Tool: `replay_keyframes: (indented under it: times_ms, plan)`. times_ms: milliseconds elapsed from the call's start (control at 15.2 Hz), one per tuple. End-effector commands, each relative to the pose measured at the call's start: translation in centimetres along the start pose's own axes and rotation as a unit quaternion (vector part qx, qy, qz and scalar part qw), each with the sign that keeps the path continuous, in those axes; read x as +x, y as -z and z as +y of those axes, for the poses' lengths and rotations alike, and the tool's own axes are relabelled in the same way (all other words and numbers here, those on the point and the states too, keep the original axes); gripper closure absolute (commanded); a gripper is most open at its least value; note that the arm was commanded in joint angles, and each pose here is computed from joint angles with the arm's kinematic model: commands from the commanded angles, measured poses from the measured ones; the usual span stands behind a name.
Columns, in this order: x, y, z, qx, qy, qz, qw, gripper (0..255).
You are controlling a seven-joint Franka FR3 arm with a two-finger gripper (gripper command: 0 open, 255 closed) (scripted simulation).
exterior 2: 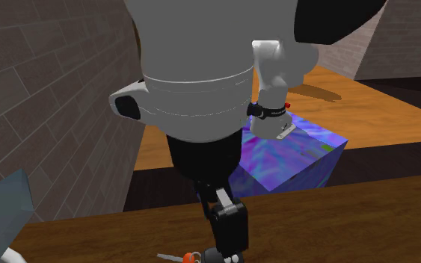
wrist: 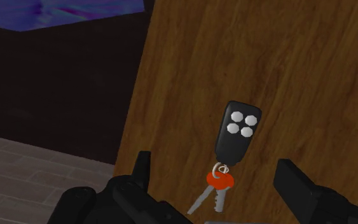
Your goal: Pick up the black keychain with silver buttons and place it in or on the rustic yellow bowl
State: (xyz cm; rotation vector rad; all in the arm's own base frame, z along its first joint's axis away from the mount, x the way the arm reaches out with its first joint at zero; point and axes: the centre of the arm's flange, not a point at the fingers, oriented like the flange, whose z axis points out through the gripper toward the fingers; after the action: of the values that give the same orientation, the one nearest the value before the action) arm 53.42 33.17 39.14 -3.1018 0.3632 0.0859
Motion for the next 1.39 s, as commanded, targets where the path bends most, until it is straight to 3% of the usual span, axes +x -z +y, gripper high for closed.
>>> replay_keyframes:
  times_ms: [0, 594, 1056, 1122, 1320]
  plan:
    - [1.4, -1.0, -2.2, 0.002, -0.009, 0.002, 1.0000, 0]
    - [1.9, -5.2, -2.9, 0.003, -0.011, 0.003, 0.9999, 0]
    - [1.9, -5.2, -2.9, 0.003, -0.011, 0.003, 0.9999, 0]
    - [1.9, -5.2, -2.9, 0.003, -0.011, 0.003, 0.9999, 255]
    - [1.9, -5.2, -2.9, 0.003, -0.011, 0.003, 0.9999, 255]
